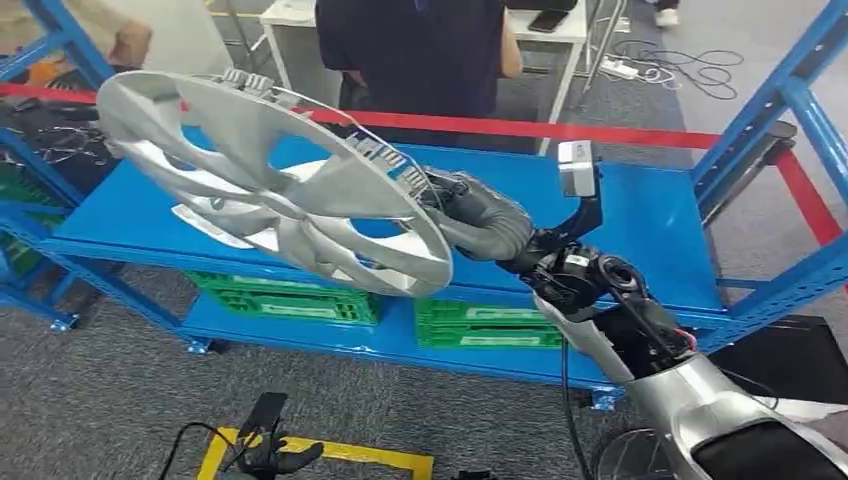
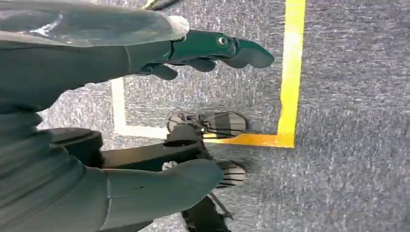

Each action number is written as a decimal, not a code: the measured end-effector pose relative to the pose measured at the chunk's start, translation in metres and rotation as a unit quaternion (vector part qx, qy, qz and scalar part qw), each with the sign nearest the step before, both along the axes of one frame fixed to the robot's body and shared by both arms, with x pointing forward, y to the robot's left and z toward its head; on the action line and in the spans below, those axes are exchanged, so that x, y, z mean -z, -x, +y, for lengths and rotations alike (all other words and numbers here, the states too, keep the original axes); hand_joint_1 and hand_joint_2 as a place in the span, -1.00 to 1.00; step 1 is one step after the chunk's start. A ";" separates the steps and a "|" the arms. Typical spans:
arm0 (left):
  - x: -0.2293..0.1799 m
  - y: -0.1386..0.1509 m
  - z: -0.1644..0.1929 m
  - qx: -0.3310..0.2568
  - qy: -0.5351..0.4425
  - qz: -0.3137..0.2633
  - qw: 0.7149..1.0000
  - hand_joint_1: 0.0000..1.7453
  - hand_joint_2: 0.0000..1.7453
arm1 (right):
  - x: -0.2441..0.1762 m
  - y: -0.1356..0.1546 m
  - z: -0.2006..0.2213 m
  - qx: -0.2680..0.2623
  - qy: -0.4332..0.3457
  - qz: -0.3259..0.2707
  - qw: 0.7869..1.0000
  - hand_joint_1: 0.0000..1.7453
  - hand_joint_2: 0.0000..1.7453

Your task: Take the parts from the cabinet and place them on the table.

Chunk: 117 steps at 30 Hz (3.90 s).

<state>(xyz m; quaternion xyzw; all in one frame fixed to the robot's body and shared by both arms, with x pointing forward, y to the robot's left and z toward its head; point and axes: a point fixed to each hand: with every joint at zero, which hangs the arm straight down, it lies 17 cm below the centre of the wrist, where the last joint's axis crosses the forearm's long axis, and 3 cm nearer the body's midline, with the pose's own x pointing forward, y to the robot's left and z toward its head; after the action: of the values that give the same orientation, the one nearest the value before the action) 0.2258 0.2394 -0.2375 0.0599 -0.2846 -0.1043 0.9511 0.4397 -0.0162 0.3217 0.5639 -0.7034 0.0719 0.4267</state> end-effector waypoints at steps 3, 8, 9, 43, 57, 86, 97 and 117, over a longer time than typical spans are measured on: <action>0.000 -0.002 0.002 -0.006 -0.002 -0.002 1.000 -1.00 1.00 | -0.002 0.000 -0.002 -0.002 -0.004 -0.003 1.000 1.00 1.00; 0.003 0.006 0.012 -0.014 -0.010 0.003 1.000 -1.00 1.00 | -0.002 -0.001 -0.003 0.000 -0.007 -0.001 1.000 1.00 1.00; 0.003 0.005 0.012 -0.014 -0.010 0.002 1.000 -1.00 1.00 | -0.002 -0.001 -0.003 0.001 -0.008 -0.002 1.000 1.00 1.00; 0.009 0.022 0.025 -0.017 -0.015 0.011 1.000 -1.00 1.00 | 0.008 -0.010 -0.021 0.041 -0.023 0.013 0.999 1.00 1.00; 0.007 0.019 0.018 -0.018 -0.004 0.009 1.000 -1.00 1.00 | 0.011 -0.013 -0.031 0.053 -0.028 0.020 0.998 1.00 1.00; 0.010 0.029 0.010 -0.012 -0.002 0.020 1.000 -1.00 1.00 | 0.010 -0.018 -0.044 0.067 -0.033 0.023 0.997 1.00 1.00; 0.011 0.031 0.002 -0.016 0.006 0.024 1.000 -1.00 1.00 | 0.014 -0.018 -0.043 0.063 -0.022 0.025 0.997 1.00 1.00; 0.010 0.030 0.001 -0.022 0.007 0.022 0.999 -1.00 1.00 | 0.006 -0.023 -0.043 0.068 -0.017 0.022 0.997 1.00 1.00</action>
<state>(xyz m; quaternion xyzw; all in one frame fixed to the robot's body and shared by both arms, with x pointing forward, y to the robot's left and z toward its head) 0.1962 0.2402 -0.2474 0.0575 -0.2633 -0.0827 0.9595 0.4625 -0.0590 0.3161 0.5237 -0.7317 0.0182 0.4359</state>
